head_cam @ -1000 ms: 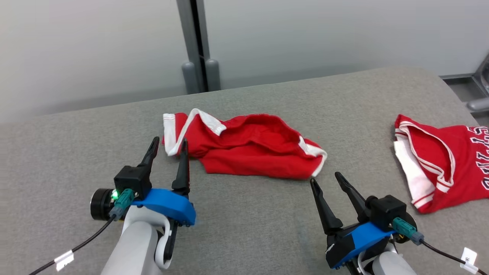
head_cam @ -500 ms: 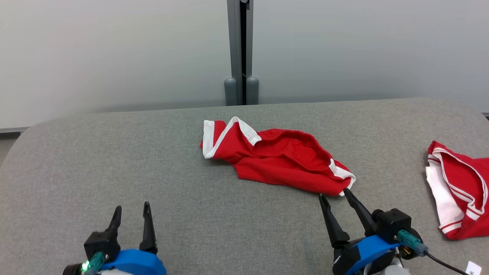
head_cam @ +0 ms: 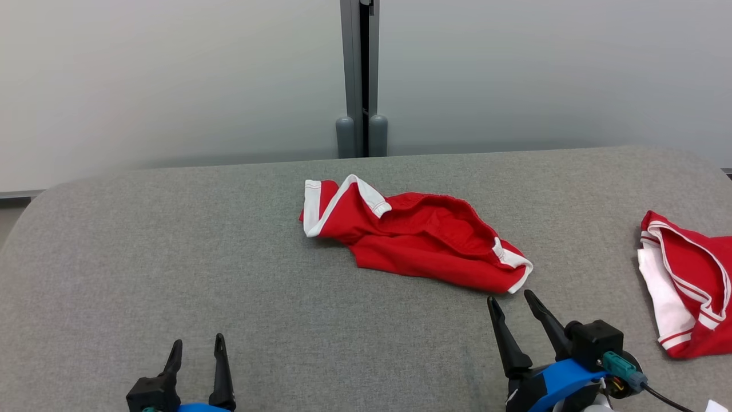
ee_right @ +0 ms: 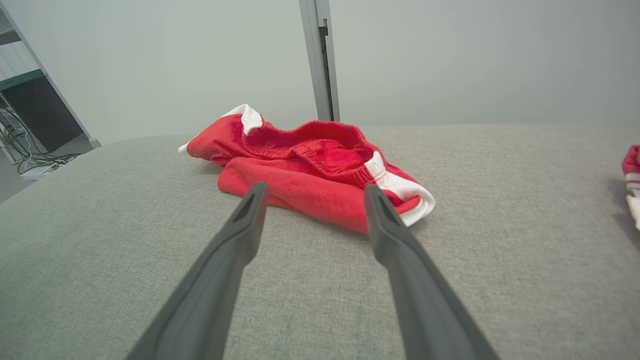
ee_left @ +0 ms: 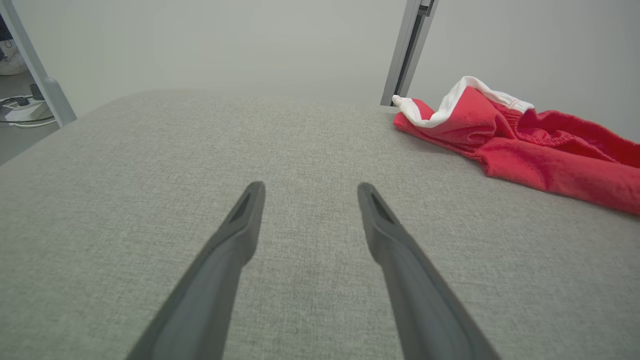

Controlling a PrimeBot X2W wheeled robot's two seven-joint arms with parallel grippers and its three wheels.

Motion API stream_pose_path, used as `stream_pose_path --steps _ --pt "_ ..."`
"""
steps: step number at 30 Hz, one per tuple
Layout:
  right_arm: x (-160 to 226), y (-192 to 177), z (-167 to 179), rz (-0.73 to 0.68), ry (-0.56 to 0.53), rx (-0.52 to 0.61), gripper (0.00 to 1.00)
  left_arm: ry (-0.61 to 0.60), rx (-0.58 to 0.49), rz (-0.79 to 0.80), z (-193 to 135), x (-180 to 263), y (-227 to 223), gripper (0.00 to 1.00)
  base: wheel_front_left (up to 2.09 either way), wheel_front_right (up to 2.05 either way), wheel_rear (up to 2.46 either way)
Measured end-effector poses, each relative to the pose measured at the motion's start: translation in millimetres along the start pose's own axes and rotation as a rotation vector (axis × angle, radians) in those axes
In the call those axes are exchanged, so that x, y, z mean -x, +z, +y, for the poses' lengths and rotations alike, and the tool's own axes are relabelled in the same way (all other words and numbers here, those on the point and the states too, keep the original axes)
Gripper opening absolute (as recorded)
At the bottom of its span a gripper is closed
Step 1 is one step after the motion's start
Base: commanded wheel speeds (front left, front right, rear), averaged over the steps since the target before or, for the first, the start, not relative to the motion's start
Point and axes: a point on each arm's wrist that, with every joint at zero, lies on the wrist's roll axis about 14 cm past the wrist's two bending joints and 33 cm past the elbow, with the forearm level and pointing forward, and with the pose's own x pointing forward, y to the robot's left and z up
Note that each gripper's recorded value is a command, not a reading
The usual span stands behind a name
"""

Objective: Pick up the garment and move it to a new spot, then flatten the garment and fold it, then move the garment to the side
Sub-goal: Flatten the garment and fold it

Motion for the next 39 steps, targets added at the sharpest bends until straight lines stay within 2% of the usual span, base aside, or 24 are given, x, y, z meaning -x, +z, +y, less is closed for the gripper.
stream_pose_path --steps 5,9,15,19,24,29,34,35,39 --pt "-10 -4 4 0.016 0.019 0.009 1.0 -0.016 0.005 0.006 -6 -3 -1 1.0 0.0 0.0 0.0" --pt "-40 7 13 -0.007 0.062 0.025 1.0 -0.013 0.008 0.005 -5 -9 1 1.0 0.0 0.0 0.0" --pt "-92 11 36 -0.01 0.132 -0.002 1.0 0.055 0.018 0.011 17 -10 0 1.0 0.0 0.0 0.0" --pt "-121 -3 55 0.032 0.178 -0.033 1.0 0.122 0.023 0.036 38 -3 -7 1.0 0.0 0.0 0.0" --pt "-150 -27 65 0.091 0.174 -0.133 1.0 0.181 0.03 0.065 56 4 -16 1.0 0.0 0.0 0.0" --pt "-164 -54 80 0.152 0.196 -0.191 1.0 0.226 0.024 0.09 68 8 -22 1.0 0.0 0.0 0.0" --pt "-175 -61 85 0.158 0.198 -0.238 1.0 0.254 0.018 0.11 76 10 -27 1.0 0.0 0.0 0.0" --pt "-177 -59 85 0.149 0.196 -0.242 0.94 0.254 0.016 0.111 76 9 -27 1.0 0.0 0.0 0.0" --pt "-179 -54 79 0.13 0.183 -0.247 0.85 0.244 0.014 0.107 74 4 -25 1.0 0.0 0.0 0.0"
